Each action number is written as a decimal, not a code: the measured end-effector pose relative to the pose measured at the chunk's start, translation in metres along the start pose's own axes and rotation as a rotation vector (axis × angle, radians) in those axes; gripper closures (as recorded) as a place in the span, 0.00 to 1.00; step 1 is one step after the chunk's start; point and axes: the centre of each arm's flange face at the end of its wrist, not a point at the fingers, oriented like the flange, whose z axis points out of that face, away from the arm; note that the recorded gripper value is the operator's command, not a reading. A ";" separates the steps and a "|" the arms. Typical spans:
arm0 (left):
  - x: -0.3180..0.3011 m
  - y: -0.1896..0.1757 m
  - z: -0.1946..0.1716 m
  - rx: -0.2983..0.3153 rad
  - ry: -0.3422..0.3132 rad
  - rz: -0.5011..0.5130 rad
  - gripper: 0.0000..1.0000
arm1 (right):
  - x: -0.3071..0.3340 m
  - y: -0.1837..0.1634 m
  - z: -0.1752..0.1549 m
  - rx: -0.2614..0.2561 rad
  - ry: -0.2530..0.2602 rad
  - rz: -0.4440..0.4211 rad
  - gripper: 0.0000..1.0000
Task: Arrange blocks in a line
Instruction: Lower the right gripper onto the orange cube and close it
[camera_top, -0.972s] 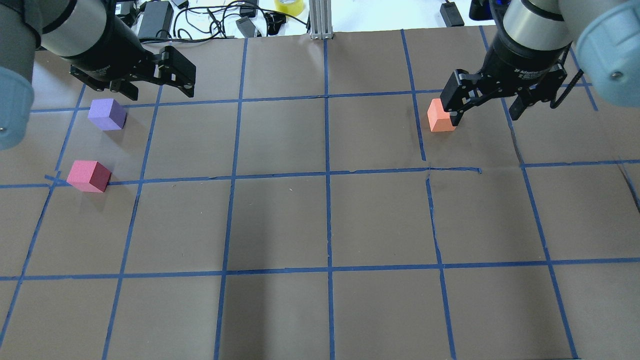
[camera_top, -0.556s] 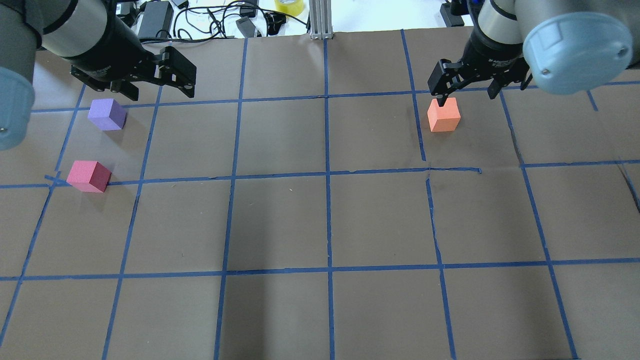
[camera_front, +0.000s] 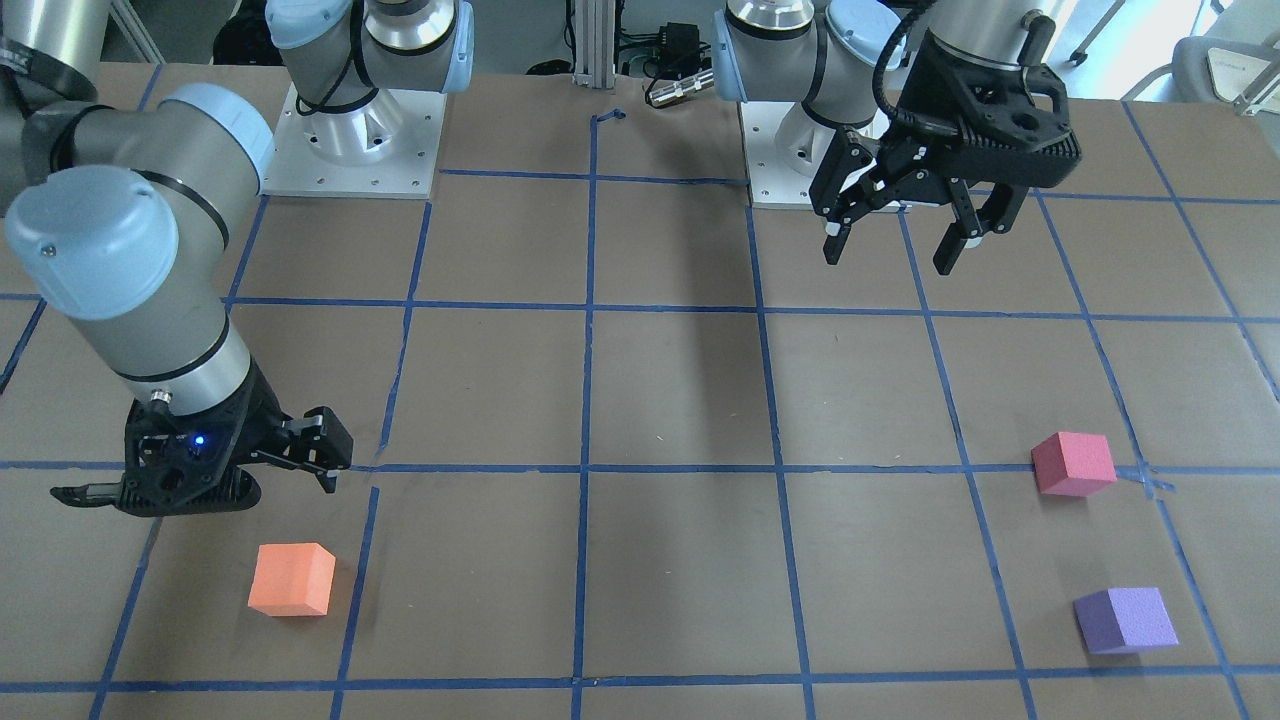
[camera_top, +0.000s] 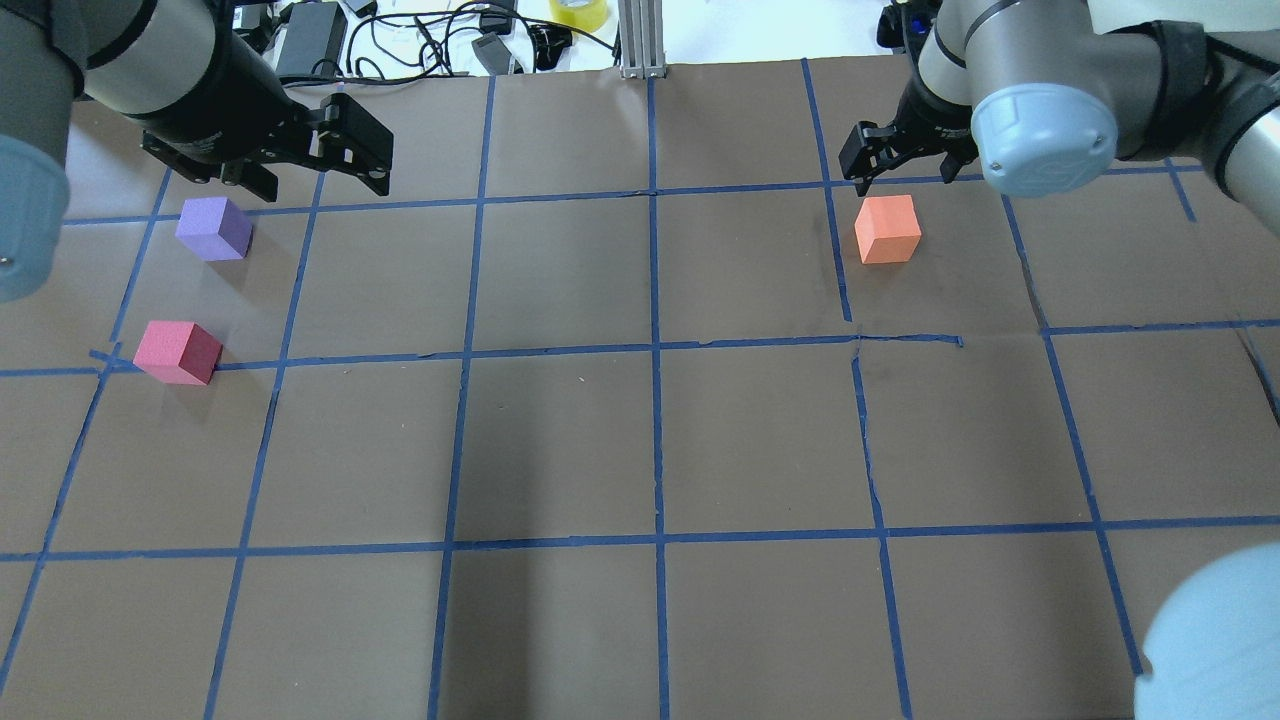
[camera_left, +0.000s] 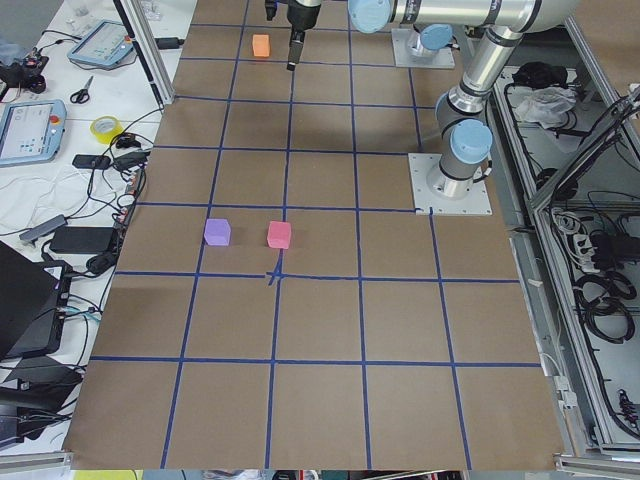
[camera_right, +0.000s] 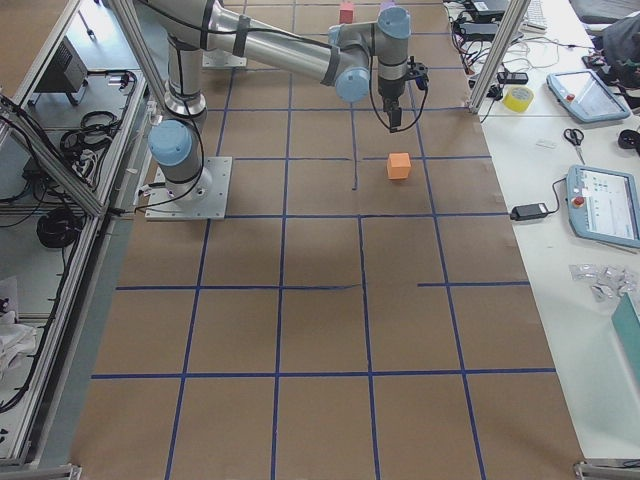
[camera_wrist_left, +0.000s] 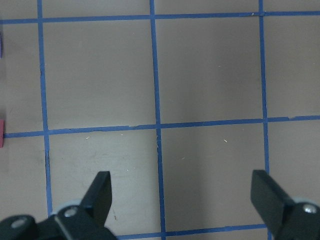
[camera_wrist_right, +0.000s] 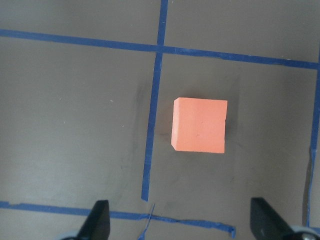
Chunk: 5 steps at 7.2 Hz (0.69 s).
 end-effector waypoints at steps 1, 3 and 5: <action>-0.001 0.001 -0.003 0.004 -0.001 -0.002 0.00 | 0.006 -0.011 0.031 0.005 0.003 0.010 0.00; -0.001 -0.001 0.003 -0.006 -0.001 -0.002 0.00 | 0.020 -0.021 0.078 -0.005 0.013 0.031 0.00; 0.000 -0.003 0.006 -0.010 -0.001 0.001 0.00 | 0.035 -0.025 0.106 -0.010 0.018 0.053 0.00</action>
